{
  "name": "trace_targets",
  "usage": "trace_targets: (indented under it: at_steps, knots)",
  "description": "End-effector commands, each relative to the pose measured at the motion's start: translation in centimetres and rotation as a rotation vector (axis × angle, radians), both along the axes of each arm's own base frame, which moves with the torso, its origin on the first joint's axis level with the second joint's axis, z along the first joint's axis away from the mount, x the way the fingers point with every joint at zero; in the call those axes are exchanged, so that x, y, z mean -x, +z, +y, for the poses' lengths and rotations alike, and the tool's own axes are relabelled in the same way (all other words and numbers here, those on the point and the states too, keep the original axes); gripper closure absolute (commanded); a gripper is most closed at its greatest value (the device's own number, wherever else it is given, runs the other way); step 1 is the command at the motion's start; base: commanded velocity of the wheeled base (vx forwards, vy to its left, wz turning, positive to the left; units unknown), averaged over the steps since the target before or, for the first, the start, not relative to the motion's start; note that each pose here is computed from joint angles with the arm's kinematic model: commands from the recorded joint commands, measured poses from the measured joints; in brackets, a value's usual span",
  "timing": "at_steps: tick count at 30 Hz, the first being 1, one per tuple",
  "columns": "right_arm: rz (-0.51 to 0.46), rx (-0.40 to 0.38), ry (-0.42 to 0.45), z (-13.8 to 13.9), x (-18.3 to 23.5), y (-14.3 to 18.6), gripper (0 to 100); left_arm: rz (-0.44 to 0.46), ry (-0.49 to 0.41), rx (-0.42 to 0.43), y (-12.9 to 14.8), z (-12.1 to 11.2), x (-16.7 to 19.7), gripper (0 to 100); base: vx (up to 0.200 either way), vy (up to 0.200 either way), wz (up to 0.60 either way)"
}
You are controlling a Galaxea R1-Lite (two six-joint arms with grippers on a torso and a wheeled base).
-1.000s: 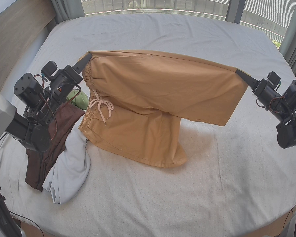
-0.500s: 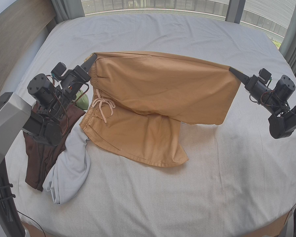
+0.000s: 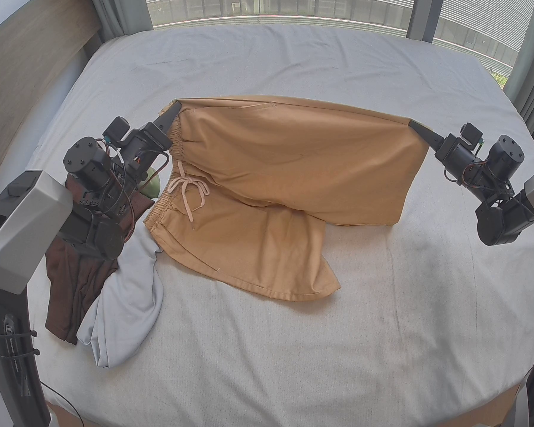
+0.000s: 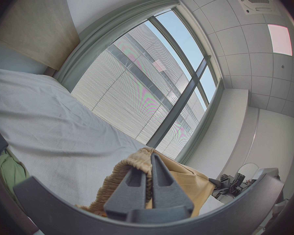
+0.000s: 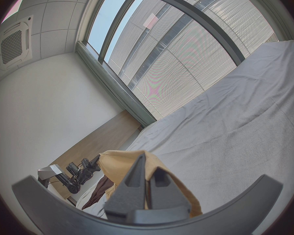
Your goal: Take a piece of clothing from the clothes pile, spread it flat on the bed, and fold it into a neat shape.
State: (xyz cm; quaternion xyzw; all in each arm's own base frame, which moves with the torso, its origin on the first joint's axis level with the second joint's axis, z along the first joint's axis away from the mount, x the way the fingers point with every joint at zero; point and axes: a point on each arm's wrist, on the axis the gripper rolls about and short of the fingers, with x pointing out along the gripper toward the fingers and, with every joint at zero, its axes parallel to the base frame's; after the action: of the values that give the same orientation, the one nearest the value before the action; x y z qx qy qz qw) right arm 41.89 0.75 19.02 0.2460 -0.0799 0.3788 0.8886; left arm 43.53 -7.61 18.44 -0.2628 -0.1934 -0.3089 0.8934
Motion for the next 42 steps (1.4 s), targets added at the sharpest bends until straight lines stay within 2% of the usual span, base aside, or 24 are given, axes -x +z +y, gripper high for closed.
trace_targets:
  at_steps: [1,4,5,6,10,14,24,30,36,38,42]
  knots:
    - [0.004,0.0,-0.001,0.0,-0.5,-0.5,100,0.01,0.0,-0.001,-0.6,0.0,-0.4,100,0.0,0.0,0.0]
    - [0.0,0.0,-0.001,0.0,-0.7,-0.5,100,0.013,0.002,-0.002,-0.6,0.0,-0.5,100,0.0,0.0,0.0]
    - [-0.002,0.0,-0.001,0.0,-0.8,-0.5,100,0.012,0.0,-0.001,-0.6,0.0,-0.6,0,0.0,0.0,0.0]
    - [-0.003,0.0,-0.001,0.0,-0.9,-0.5,0,0.014,-0.002,-0.001,-0.6,0.0,-0.6,0,0.0,0.0,0.0]
    - [-0.031,-0.026,-0.053,-0.1,-2.1,-0.3,0,0.001,-0.001,0.002,0.0,-0.1,-1.1,0,0.0,0.0,0.0]
    - [-0.033,-0.031,-0.062,-0.1,-2.3,-0.5,0,0.015,0.0,0.001,0.1,-0.1,-1.3,0,0.0,0.0,0.0]
    - [0.013,-0.025,-0.035,1.3,0.9,-1.7,0,0.122,0.052,0.006,-0.9,0.4,-1.9,0,0.0,0.0,0.0]
    - [0.078,-0.018,0.004,2.8,3.5,-3.3,0,0.126,0.113,0.029,-0.1,1.3,-0.8,0,0.0,0.0,0.0]
    - [0.158,0.06,0.023,4.2,5.8,-6.0,0,0.155,0.093,0.011,0.2,1.7,2.6,0,0.0,0.0,0.0]
    - [0.189,0.123,0.042,5.2,7.0,-7.8,0,0.192,0.038,-0.023,-0.8,1.9,4.9,0,0.0,0.0,0.0]
    - [0.205,0.17,0.068,6.3,7.9,-8.9,0,0.227,-0.007,-0.054,-1.4,2.4,7.0,0,0.0,0.0,0.0]
